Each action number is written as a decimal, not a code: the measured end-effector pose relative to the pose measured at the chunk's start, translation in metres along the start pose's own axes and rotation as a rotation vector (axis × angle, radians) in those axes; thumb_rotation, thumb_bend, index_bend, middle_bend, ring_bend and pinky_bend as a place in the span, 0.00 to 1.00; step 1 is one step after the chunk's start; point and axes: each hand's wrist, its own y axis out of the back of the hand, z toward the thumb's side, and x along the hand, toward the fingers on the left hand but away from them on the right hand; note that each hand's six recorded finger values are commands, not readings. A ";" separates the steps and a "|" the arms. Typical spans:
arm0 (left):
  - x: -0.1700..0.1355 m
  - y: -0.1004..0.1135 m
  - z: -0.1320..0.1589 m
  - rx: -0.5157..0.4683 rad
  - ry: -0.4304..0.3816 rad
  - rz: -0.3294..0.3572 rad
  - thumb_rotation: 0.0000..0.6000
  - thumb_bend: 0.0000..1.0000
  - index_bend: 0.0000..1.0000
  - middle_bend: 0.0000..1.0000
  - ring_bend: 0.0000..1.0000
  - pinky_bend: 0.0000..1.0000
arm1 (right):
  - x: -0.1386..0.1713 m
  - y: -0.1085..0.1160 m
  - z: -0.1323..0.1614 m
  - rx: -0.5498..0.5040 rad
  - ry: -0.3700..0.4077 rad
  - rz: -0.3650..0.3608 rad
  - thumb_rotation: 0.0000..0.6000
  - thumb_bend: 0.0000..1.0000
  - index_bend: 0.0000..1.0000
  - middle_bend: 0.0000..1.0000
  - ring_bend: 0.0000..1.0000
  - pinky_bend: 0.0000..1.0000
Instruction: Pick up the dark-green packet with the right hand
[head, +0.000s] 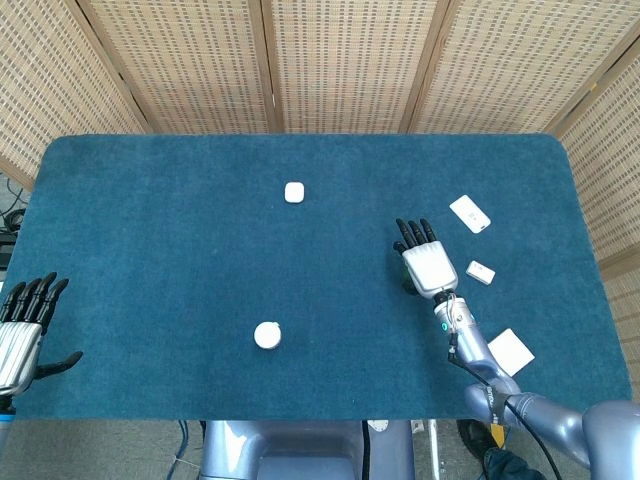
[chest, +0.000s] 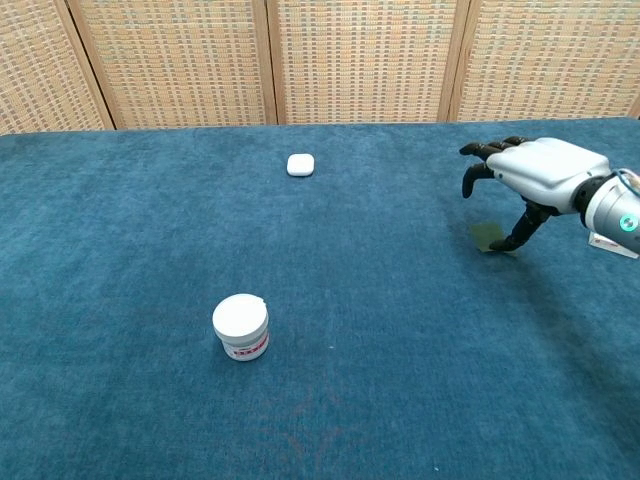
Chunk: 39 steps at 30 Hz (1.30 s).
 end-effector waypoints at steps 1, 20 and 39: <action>0.000 0.000 0.000 -0.001 0.000 0.000 1.00 0.00 0.00 0.00 0.00 0.00 | -0.001 -0.002 0.000 0.005 -0.002 0.002 1.00 0.23 0.30 0.01 0.00 0.00; 0.000 0.001 0.001 -0.011 -0.005 -0.001 1.00 0.00 0.00 0.00 0.00 0.00 | -0.018 -0.030 -0.009 0.082 -0.044 0.045 1.00 0.30 0.32 0.02 0.00 0.00; 0.000 0.001 0.001 -0.009 -0.005 -0.002 1.00 0.00 0.00 0.00 0.00 0.00 | -0.020 -0.036 -0.010 0.075 -0.035 0.081 1.00 0.48 0.56 0.06 0.00 0.00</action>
